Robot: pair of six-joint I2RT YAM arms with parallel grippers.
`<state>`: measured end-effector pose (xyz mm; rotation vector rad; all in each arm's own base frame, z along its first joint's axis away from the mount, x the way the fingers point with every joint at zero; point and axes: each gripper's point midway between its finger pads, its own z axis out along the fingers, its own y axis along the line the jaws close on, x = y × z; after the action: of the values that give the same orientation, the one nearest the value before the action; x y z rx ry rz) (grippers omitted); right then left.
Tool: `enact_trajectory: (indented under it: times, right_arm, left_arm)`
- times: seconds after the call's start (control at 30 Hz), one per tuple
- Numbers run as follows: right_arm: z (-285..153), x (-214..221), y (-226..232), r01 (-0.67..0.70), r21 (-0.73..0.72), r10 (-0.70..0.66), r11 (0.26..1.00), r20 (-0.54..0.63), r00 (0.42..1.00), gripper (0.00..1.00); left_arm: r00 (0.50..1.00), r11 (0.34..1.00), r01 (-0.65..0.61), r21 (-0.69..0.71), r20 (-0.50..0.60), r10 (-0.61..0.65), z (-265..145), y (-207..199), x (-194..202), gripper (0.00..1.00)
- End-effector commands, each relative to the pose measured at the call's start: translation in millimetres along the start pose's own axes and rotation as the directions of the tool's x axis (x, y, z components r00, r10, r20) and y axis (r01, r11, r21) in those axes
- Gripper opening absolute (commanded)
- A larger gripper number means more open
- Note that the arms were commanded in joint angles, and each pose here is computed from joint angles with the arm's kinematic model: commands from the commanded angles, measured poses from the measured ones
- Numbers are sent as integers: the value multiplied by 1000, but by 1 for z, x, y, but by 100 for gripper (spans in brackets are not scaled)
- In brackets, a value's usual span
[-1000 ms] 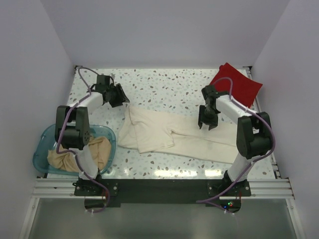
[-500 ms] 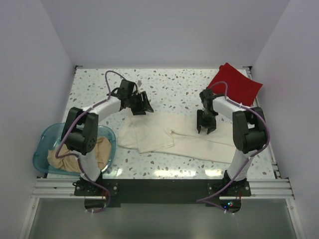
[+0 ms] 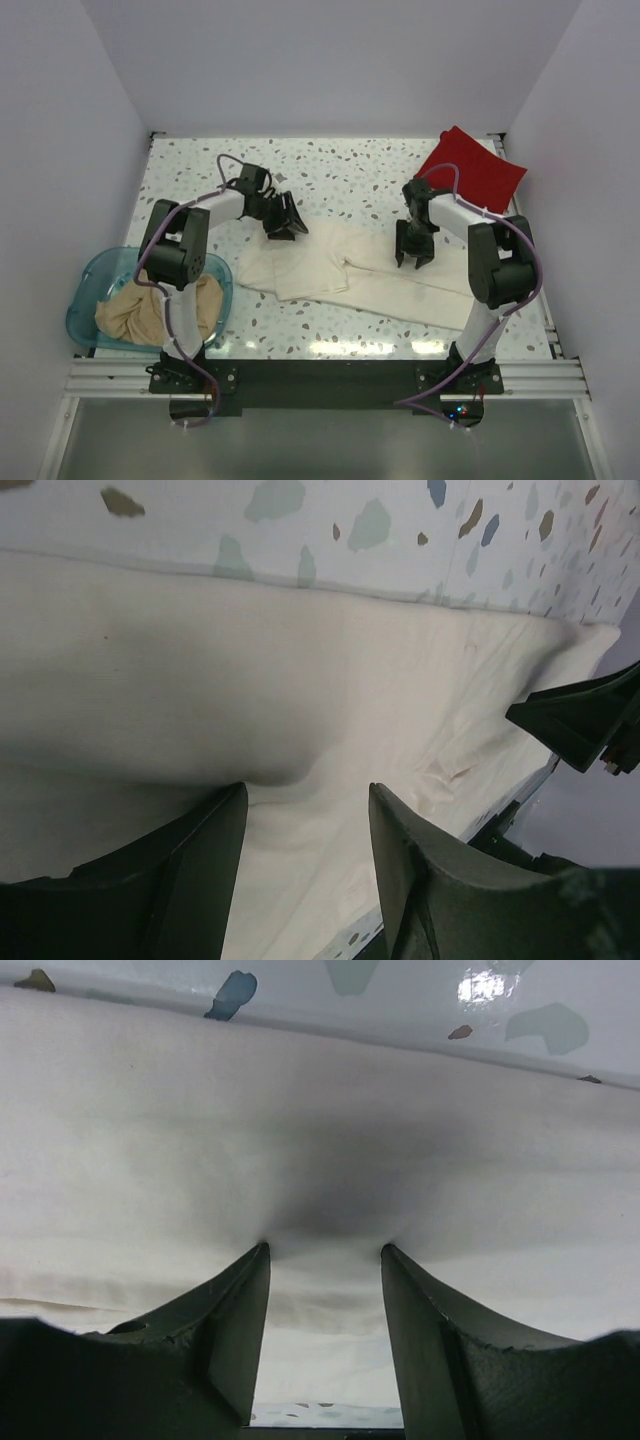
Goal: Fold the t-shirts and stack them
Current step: Fold the tshirt
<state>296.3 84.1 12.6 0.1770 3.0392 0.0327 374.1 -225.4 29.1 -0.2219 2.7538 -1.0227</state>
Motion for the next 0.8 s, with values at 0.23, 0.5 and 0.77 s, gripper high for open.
enact_trajectory:
  times: [0.23,0.5,0.77]
  right_arm:
    - [15,28,33,-27,-123,14,992,-101,995,52]
    - [8,44,82,25,-169,-48,985,-130,990,52]
    - [-5,46,102,32,-183,-59,983,-142,988,52]
  left_arm:
    - [994,970,-17,-241,105,43,33,63,-94,58]
    - [974,970,37,-242,225,19,55,68,-149,58]
    - [932,985,49,-167,362,15,59,57,-200,58]
